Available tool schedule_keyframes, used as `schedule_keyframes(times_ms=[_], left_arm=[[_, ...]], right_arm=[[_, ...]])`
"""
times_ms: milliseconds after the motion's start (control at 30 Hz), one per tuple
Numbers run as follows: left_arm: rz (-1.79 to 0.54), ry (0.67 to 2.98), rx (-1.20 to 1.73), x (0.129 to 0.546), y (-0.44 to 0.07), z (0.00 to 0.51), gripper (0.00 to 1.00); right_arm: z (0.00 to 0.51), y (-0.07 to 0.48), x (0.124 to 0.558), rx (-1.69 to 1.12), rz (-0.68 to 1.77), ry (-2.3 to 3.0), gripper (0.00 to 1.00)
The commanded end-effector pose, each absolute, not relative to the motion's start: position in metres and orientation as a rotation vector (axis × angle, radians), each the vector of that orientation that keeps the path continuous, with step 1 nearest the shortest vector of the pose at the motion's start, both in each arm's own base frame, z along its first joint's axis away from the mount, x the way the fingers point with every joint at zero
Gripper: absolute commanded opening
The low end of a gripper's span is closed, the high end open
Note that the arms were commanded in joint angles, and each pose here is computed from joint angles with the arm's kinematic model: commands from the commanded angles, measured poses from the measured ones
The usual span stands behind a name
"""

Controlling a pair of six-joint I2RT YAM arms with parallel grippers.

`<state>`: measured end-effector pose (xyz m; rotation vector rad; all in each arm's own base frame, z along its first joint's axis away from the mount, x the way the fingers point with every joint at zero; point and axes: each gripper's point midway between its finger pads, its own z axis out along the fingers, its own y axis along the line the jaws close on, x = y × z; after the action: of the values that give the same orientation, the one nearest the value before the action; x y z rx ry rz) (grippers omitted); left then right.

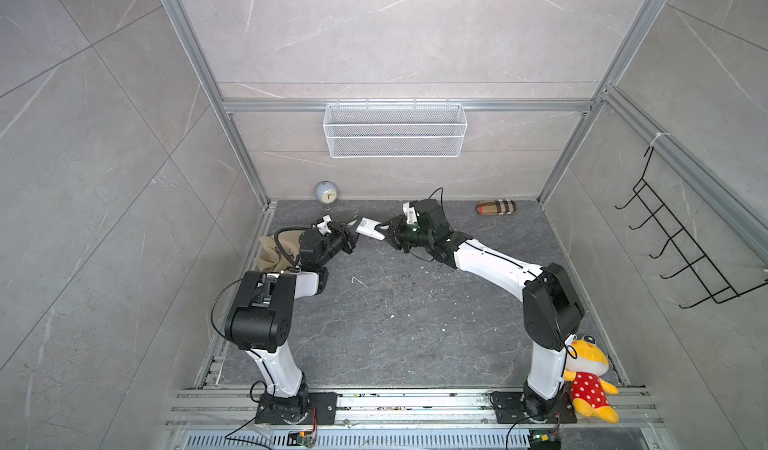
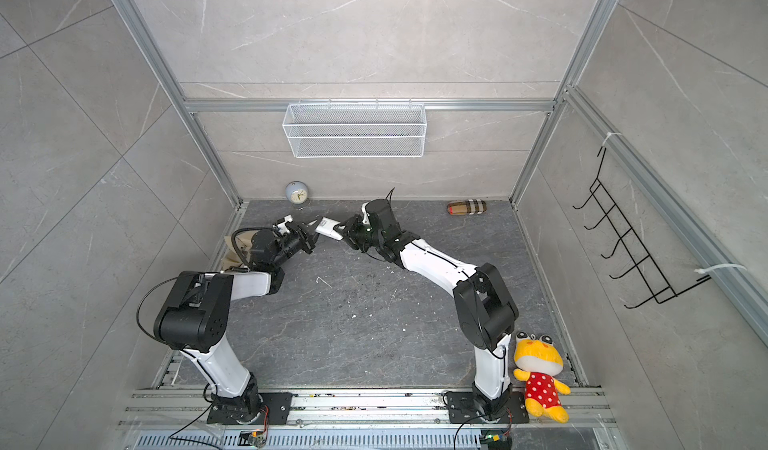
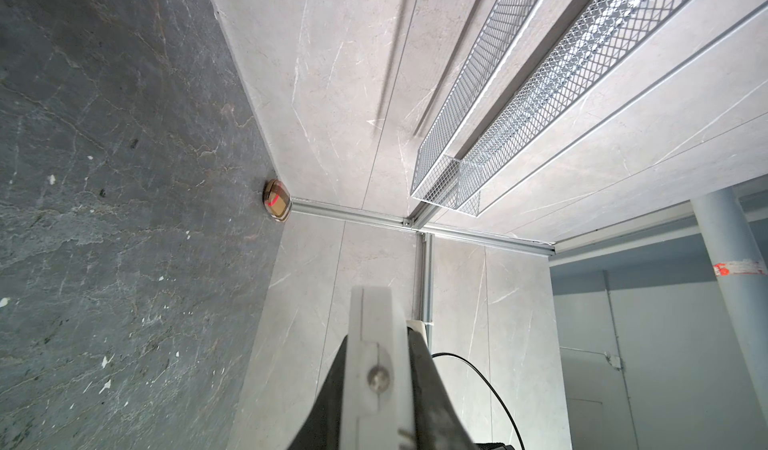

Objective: Load the batteries into the remote control

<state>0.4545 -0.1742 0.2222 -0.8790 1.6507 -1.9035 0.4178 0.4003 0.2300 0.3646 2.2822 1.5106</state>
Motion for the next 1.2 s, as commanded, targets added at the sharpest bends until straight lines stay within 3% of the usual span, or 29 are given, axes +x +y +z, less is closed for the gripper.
schedule_keyframes(times_ms=[0, 267, 467, 633, 700, 1033, 1167], left_arm=[[-1.954, 1.574, -0.794, 0.449, -0.179, 0.243, 0.0], [-1.959, 1.554, -0.822, 0.448, -0.176, 0.242, 0.0], [-1.959, 1.552, -0.843, 0.447, -0.174, 0.238, 0.0], [-1.961, 1.548, -0.86, 0.448, -0.173, 0.235, 0.0], [-1.961, 1.544, -0.866, 0.449, -0.171, 0.236, 0.0], [-1.875, 1.613, -0.856, 0.452, -0.158, 0.224, 0.0], [-1.838, 1.626, -0.842, 0.451, -0.154, 0.22, 0.0]], right_arm=[[0.217, 0.415, 0.406, 0.307, 1.5, 2.345, 0.31], [0.228, 0.412, 0.407, 0.284, 1.487, 2.335, 0.34], [0.24, 0.408, 0.406, 0.251, 1.494, 2.321, 0.44], [0.255, 0.402, 0.404, 0.21, 1.498, 2.303, 0.69], [0.257, 0.397, 0.403, 0.194, 1.489, 2.305, 0.74], [0.265, 0.347, 0.395, 0.052, 1.246, 2.362, 0.8], [0.257, 0.316, 0.395, -0.032, 0.954, 2.445, 0.8]])
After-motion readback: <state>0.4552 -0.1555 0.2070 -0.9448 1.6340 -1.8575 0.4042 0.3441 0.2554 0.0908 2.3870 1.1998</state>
